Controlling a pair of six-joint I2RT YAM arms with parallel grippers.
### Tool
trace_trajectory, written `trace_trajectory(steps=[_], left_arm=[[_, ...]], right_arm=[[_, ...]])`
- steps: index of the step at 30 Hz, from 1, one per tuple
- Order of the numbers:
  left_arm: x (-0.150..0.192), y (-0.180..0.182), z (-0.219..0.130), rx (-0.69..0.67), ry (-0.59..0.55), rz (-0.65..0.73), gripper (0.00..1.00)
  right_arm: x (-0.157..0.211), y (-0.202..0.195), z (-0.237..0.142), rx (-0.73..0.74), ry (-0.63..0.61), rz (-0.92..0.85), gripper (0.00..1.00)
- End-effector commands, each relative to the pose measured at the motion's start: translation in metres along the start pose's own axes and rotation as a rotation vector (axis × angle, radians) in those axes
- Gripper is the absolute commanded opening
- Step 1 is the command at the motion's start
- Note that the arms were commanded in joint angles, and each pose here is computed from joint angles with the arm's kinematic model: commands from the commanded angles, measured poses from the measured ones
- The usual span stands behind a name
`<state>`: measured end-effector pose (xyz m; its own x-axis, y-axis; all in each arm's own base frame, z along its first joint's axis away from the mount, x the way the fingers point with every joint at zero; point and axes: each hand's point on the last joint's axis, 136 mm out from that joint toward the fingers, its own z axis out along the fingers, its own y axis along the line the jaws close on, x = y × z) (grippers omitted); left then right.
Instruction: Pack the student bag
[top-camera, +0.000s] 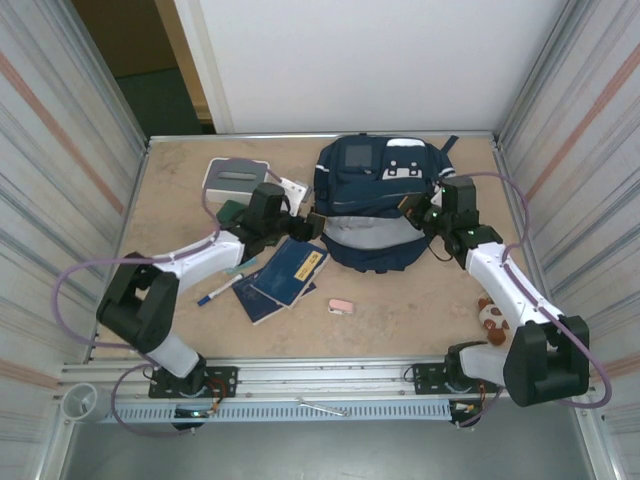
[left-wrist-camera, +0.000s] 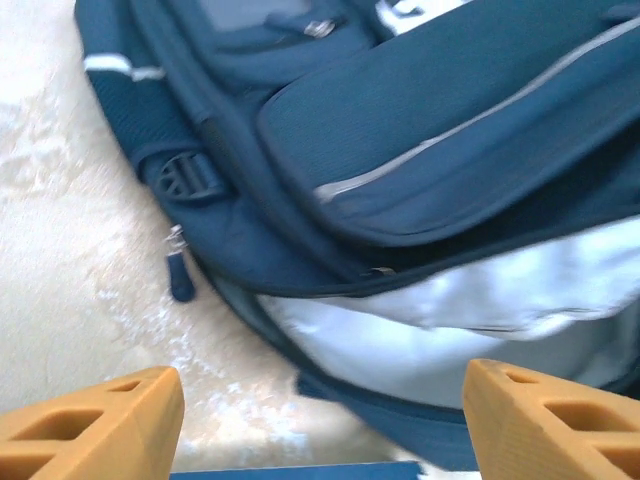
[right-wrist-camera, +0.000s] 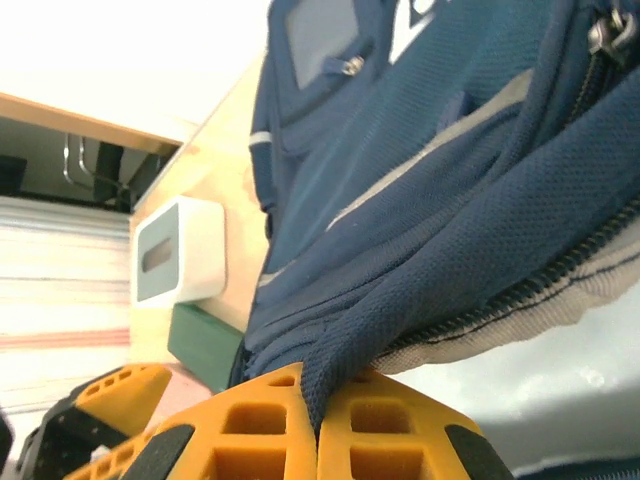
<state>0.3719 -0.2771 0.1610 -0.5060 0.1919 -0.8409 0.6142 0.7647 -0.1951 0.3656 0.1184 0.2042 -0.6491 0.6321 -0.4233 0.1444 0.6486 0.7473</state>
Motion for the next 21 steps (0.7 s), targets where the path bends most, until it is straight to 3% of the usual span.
trace_trajectory(steps=[1, 10, 18, 21], left_arm=[[-0.017, -0.029, -0.012, 0.141, -0.068, 0.108, 0.80], [-0.038, -0.062, -0.001, 0.201, -0.058, 0.464, 0.94], [-0.038, -0.088, 0.025, 0.371, 0.012, 0.605, 0.95], [-0.039, -0.089, 0.034, 0.393, 0.035, 0.643, 0.91]], right_arm=[[-0.041, 0.050, -0.016, -0.104, -0.164, -0.036, 0.00], [-0.035, 0.078, -0.005, -0.167, -0.049, -0.093, 0.00], [-0.028, 0.080, 0.000, -0.180, 0.004, -0.106, 0.00], [-0.027, 0.082, 0.000, -0.182, 0.017, -0.120, 0.00]])
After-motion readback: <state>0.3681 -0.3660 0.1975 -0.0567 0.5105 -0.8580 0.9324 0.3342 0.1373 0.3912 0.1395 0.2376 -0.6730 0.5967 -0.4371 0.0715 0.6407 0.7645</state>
